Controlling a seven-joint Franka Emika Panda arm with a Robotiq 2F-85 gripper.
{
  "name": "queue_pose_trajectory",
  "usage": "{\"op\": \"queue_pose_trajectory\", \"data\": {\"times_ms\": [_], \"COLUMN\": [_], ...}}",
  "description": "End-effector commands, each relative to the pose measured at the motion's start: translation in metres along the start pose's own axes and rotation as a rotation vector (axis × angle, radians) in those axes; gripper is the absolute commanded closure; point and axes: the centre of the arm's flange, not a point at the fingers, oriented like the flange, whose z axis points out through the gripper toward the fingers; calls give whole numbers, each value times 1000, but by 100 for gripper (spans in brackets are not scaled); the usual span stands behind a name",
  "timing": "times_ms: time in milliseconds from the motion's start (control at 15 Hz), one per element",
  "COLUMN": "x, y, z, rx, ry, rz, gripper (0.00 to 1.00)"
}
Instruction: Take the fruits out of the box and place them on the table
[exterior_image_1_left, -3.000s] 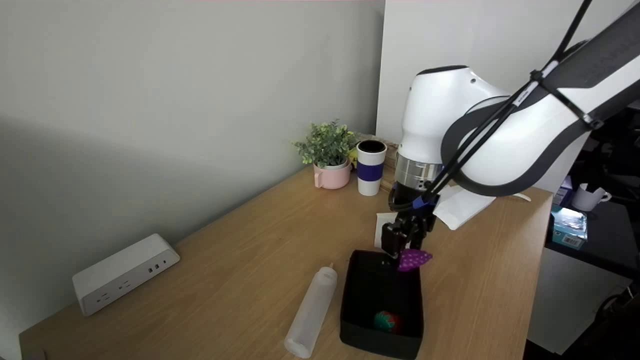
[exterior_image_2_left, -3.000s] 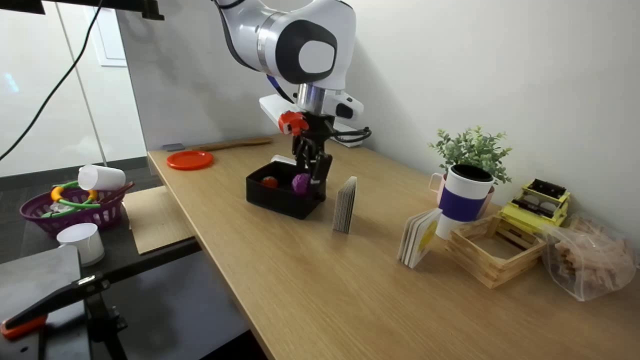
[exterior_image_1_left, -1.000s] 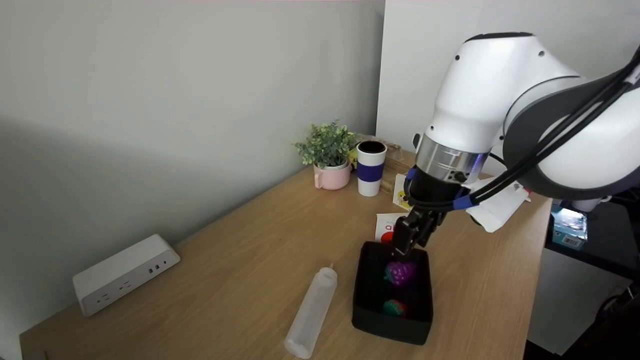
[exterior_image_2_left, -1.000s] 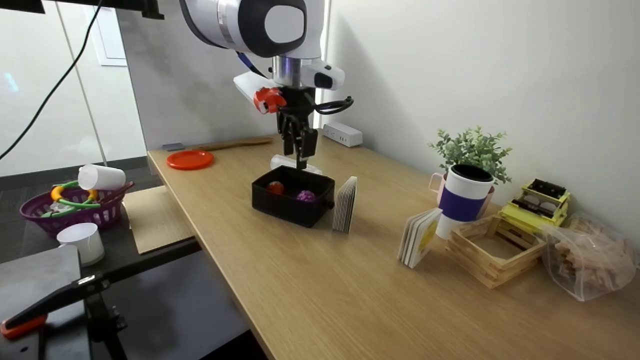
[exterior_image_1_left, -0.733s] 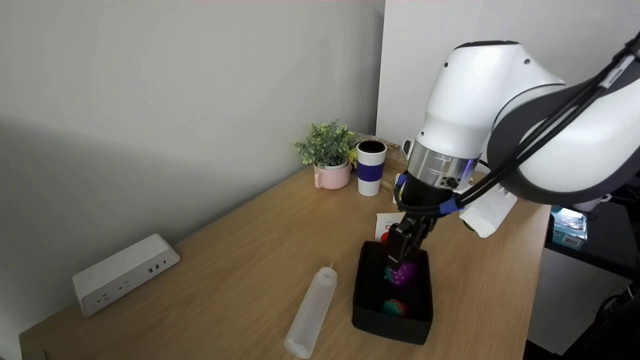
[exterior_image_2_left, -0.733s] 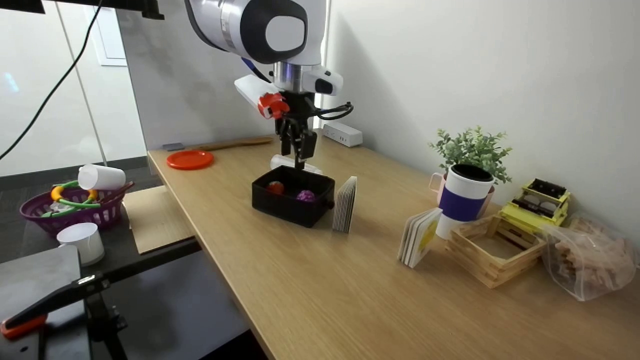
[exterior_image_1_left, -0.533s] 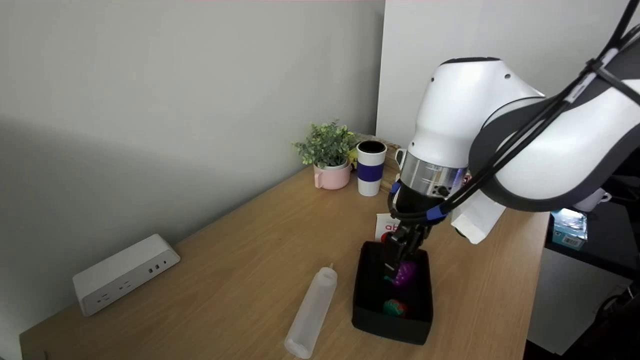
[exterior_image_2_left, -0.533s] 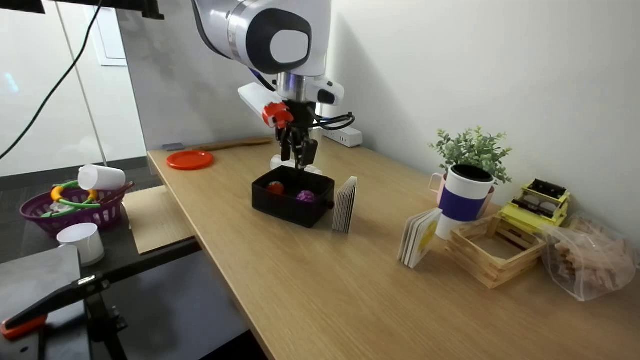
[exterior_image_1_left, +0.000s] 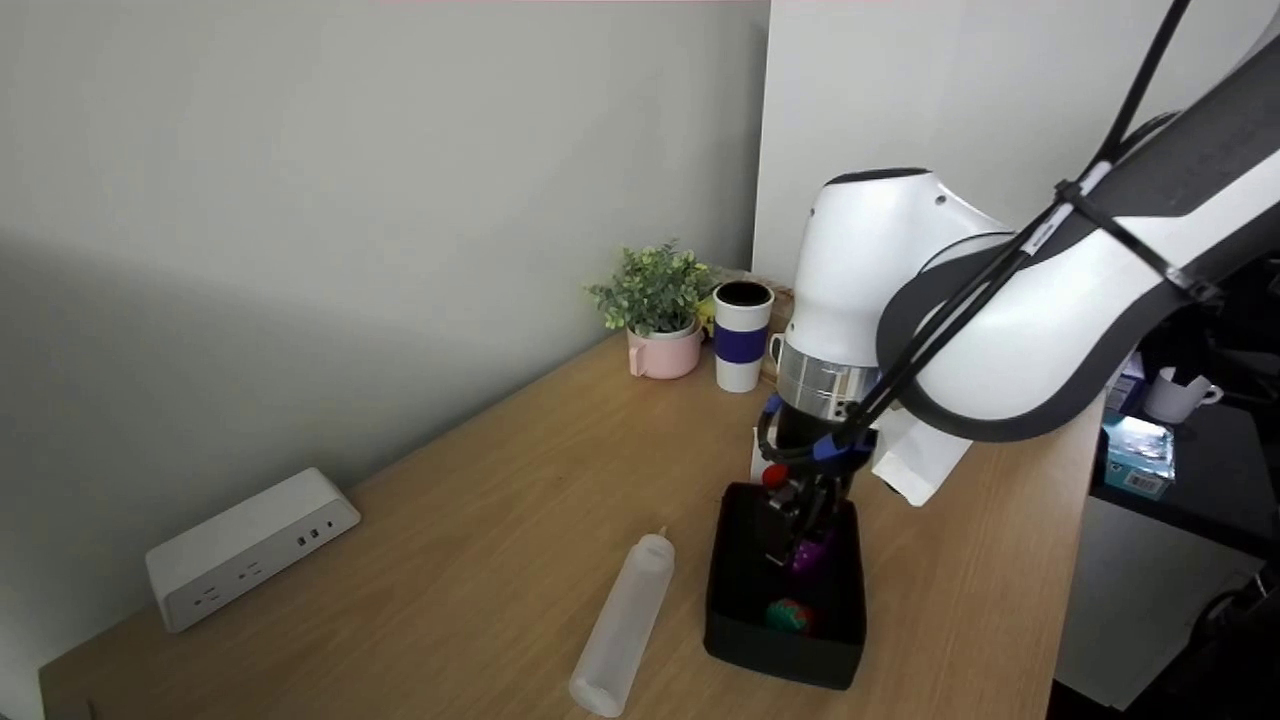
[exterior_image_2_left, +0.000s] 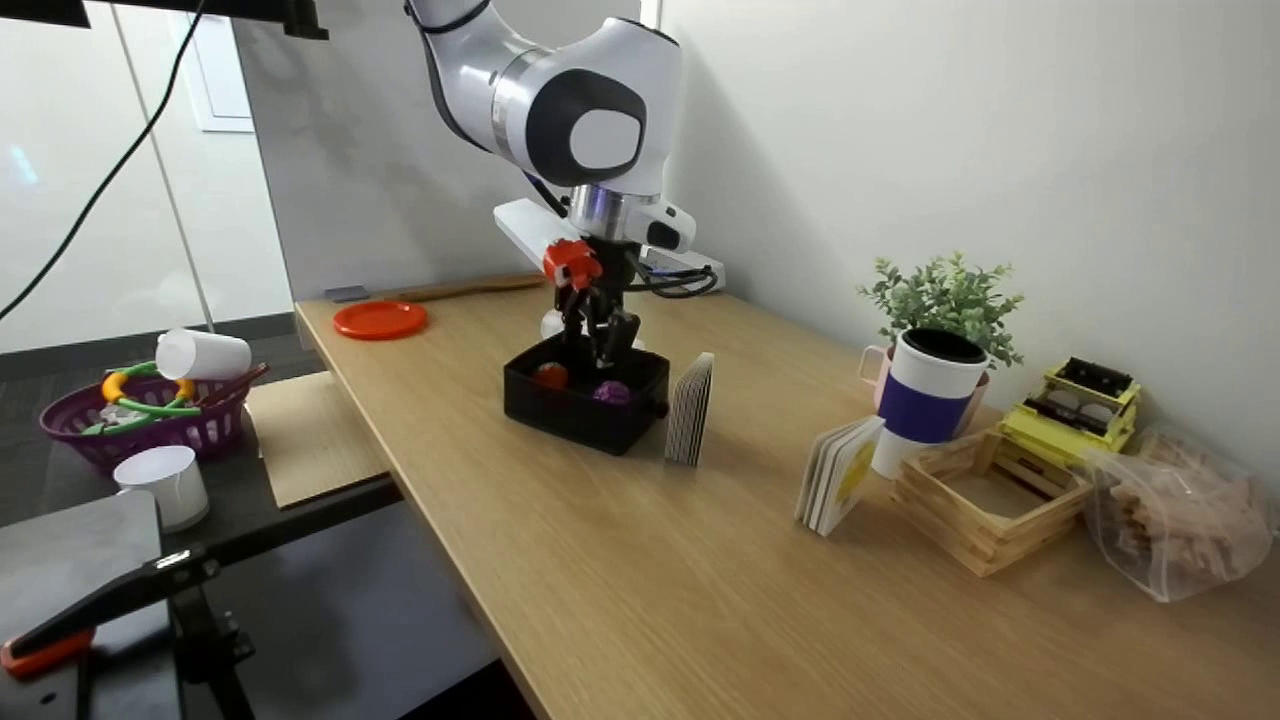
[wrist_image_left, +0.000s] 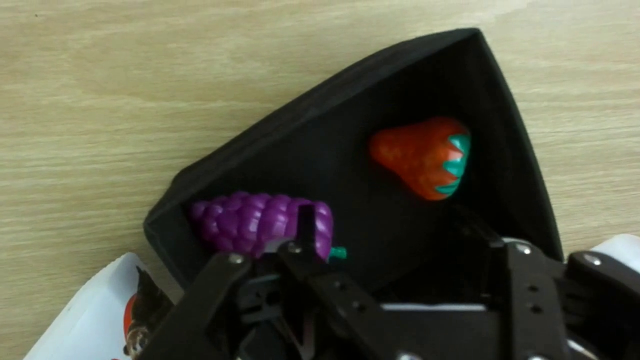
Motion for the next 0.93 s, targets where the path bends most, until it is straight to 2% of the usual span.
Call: {"op": "queue_pose_trajectory", "data": {"times_ms": [0, 200, 267, 333, 400, 467, 600, 667, 867], "x": [10, 9, 8, 6, 7, 7, 7, 8, 19], "y": [5, 9, 10, 6, 8, 7, 3, -1, -2], "z": [1, -4, -6, -9, -2, -3, -4, -2, -1], "rx": [-18, -31, 0, 40, -2, 9, 18, -17, -2], "ry": [-28, -3, 12, 0, -1, 0, 0, 12, 114], "rz": [7, 42, 69, 64, 52, 60, 62, 58, 241], "gripper": [55, 55, 43, 10, 37, 35, 22, 0, 0]}}
